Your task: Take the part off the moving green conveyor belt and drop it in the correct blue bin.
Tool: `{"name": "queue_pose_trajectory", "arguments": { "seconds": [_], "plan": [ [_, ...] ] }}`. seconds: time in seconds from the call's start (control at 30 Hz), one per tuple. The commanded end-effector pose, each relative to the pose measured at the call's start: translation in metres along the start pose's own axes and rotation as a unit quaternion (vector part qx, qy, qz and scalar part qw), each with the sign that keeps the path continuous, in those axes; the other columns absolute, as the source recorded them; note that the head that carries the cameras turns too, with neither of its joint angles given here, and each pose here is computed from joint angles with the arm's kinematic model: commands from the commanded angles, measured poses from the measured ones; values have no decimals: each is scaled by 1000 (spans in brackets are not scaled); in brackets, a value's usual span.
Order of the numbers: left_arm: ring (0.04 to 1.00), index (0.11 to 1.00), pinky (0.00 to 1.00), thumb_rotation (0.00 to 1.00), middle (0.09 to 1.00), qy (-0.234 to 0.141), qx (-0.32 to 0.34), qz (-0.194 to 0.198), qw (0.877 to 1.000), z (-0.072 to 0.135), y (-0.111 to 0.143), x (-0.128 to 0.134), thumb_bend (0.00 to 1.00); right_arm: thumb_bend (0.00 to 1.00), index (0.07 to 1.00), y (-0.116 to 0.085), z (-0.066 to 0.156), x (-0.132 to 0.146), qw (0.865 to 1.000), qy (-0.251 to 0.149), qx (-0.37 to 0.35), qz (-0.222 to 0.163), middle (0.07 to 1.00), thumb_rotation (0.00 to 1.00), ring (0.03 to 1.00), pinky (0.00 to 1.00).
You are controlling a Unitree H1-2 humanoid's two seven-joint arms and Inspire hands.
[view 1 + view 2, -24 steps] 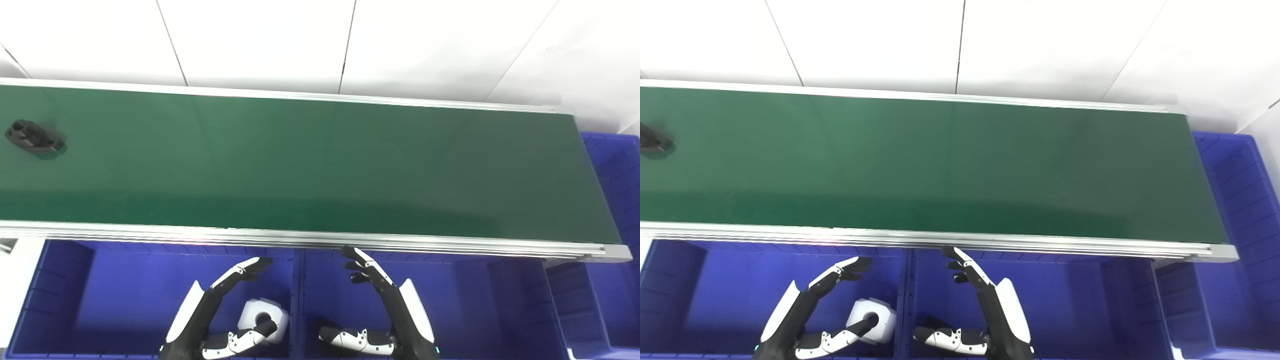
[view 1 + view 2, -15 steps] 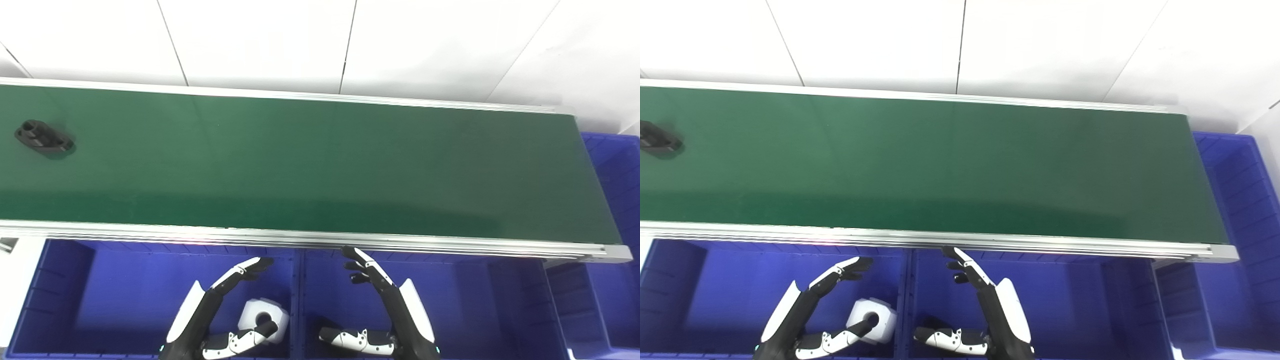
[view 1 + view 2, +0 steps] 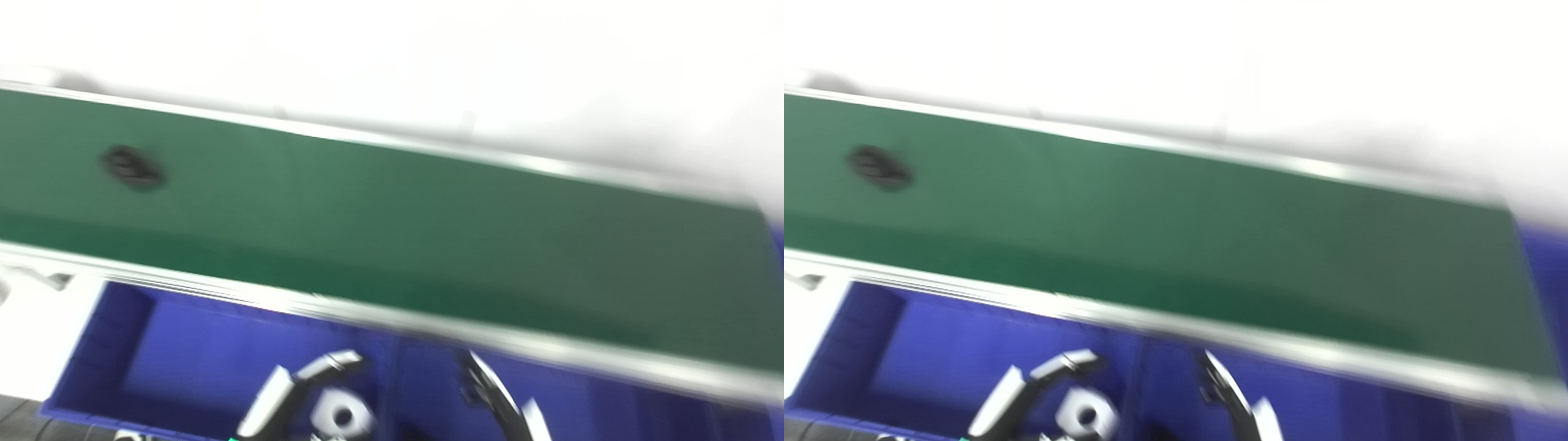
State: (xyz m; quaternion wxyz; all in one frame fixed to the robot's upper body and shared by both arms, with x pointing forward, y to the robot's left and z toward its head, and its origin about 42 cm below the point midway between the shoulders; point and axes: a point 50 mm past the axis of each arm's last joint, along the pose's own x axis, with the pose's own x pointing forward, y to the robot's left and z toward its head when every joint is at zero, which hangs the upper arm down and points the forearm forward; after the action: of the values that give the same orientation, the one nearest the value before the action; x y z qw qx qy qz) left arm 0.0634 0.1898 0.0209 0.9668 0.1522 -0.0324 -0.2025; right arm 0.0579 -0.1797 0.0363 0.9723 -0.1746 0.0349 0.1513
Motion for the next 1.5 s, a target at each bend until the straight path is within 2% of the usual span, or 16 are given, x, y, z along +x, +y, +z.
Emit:
{"name": "queue_pose_trajectory", "arguments": {
  "seconds": [0.0, 0.43, 0.63, 0.77, 0.83, 1.0, 1.23, 1.47],
  "plan": [
    [760, 768, 684, 447, 806, -17, -2, 7, 1000, 4, 2, -1, 694, 769, 906, -2, 8, 1, 999, -40, 1, -11, 883, 285, 824, 687],
    [750, 756, 671, 423, 799, -10, -4, 9, 1000, 1, 0, 0, 683, 768, 885, 0, 4, 2, 999, -40, -1, -19, 857, 247, 807, 684],
    [746, 752, 664, 438, 795, -5, -6, 10, 1000, -1, 0, 2, 697, 766, 887, 0, 2, 4, 999, -41, -1, -20, 854, 272, 805, 678],
    [740, 747, 653, 452, 789, -7, -3, 11, 1000, -3, 0, 4, 696, 774, 903, -1, 8, 7, 998, -52, 12, -36, 853, 276, 802, 694],
    [737, 745, 648, 446, 788, -9, -1, 13, 1000, -3, 0, 5, 692, 768, 907, -3, 13, 9, 997, -61, 16, -47, 859, 291, 809, 698],
    [738, 746, 651, 434, 791, -8, 2, 11, 1000, -4, 2, 5, 686, 766, 876, -12, 35, 14, 991, -104, 18, -76, 829, 249, 767, 635],
    [737, 747, 652, 437, 791, -10, 6, 10, 1000, -6, 1, 9, 683, 775, 853, -37, 70, 30, 977, -178, 21, -113, 808, 311, 756, 610],
    [737, 747, 652, 431, 792, -11, 7, 10, 1000, -7, 0, 12, 680, 764, 868, -63, 90, 47, 969, -220, 10, -114, 815, 301, 755, 647]
  ]
}}
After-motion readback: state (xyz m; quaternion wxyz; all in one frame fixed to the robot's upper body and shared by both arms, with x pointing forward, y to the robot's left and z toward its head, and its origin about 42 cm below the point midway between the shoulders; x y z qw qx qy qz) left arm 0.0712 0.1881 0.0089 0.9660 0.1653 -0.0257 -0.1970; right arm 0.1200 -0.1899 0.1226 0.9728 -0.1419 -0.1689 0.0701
